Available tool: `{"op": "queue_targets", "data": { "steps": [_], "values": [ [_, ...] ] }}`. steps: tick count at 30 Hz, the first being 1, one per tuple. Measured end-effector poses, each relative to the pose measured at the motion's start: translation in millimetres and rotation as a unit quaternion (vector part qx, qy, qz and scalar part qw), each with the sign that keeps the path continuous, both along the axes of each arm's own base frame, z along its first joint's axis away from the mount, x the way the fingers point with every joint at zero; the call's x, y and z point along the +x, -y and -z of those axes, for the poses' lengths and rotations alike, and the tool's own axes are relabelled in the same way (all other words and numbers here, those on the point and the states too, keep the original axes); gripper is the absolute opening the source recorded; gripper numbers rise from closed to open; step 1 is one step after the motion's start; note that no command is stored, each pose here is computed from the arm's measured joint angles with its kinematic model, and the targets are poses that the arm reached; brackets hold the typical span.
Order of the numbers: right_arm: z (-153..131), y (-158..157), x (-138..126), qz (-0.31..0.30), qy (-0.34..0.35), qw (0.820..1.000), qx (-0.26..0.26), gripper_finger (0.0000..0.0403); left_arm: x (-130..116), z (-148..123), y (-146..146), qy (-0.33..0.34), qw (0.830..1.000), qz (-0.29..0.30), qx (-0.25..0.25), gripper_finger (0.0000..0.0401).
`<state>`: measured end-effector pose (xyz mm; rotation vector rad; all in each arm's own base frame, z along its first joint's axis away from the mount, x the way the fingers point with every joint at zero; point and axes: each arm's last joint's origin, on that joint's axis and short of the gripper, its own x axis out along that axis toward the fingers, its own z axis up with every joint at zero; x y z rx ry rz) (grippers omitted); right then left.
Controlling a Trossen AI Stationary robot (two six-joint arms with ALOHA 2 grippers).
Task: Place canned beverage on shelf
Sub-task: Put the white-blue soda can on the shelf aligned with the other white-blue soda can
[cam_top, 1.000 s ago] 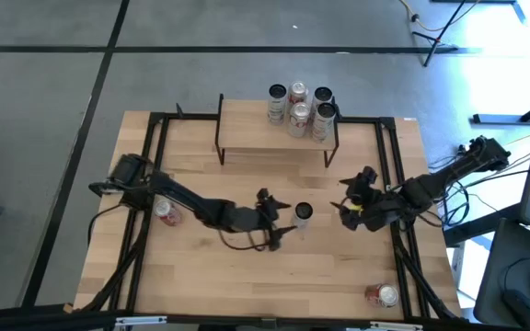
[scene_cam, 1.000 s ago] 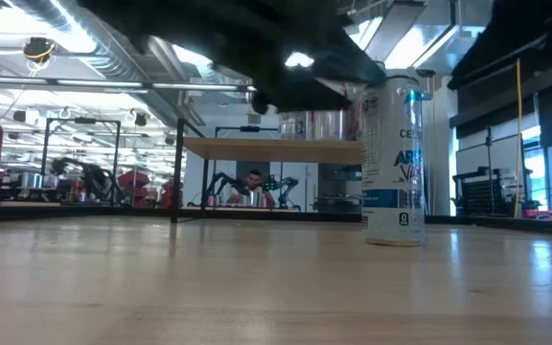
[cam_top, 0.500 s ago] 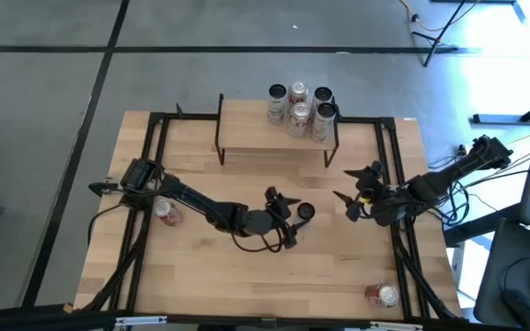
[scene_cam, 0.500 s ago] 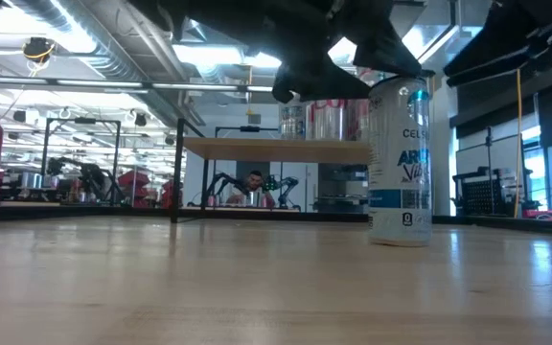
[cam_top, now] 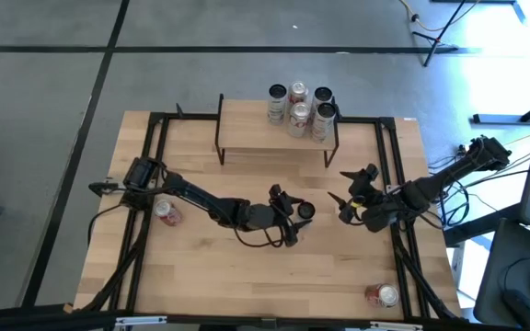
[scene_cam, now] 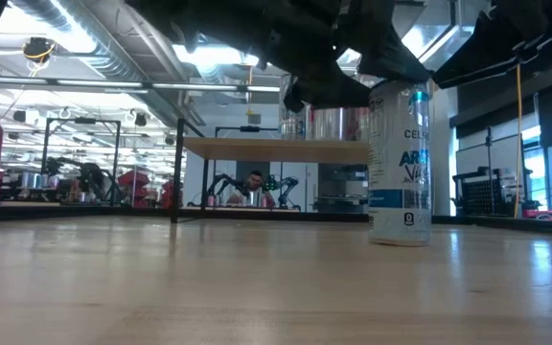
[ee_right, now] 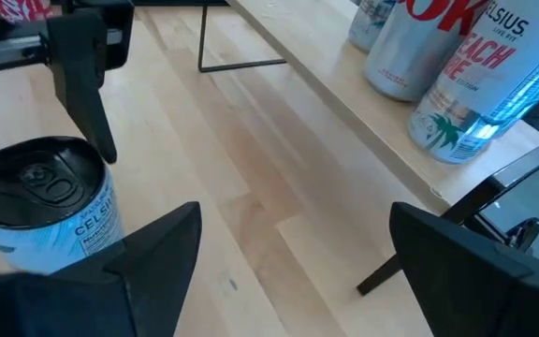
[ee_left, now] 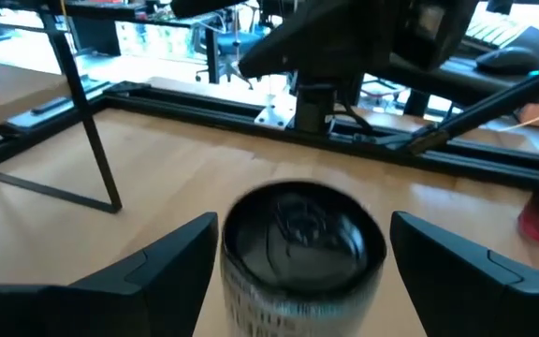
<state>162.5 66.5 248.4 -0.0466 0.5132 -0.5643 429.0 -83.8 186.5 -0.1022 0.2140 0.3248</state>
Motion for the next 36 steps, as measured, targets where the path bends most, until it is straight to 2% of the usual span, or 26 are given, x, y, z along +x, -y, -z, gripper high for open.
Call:
{"op": "queue_targets", "data": {
  "steps": [8,14,21,30,34,36],
  "values": [
    [0.4,-0.5,0.0,-0.003,-0.001,1.0,0.01,0.0332,-0.7,-8.9,7.0,0.024,0.999,0.024,0.009,0.03],
    [0.4,-0.5,0.1,-0.002,0.001,1.0,0.013,0.0332,5.5,3.2,-4.0,0.019,0.999,0.024,-0.008,0.03],
    [0.5,-0.5,0.1,-0.002,0.0,1.0,0.012,0.0332,5.5,5.5,-5.7,0.011,1.0,0.013,0.005,0.03],
    [1.6,-1.0,0.9,-0.003,-0.004,1.0,0.01,0.0332,6.1,0.3,6.7,0.022,0.999,0.03,0.014,0.03],
    [1.6,-1.0,0.9,-0.003,-0.004,1.0,0.01,0.0332,4.8,-1.2,12.8,0.012,0.997,0.046,0.055,0.03],
    [1.5,-1.0,0.9,-0.003,-0.003,1.0,0.01,0.0332,3.2,-3.3,14.7,0.011,0.997,0.036,0.061,0.03]
  ]
}}
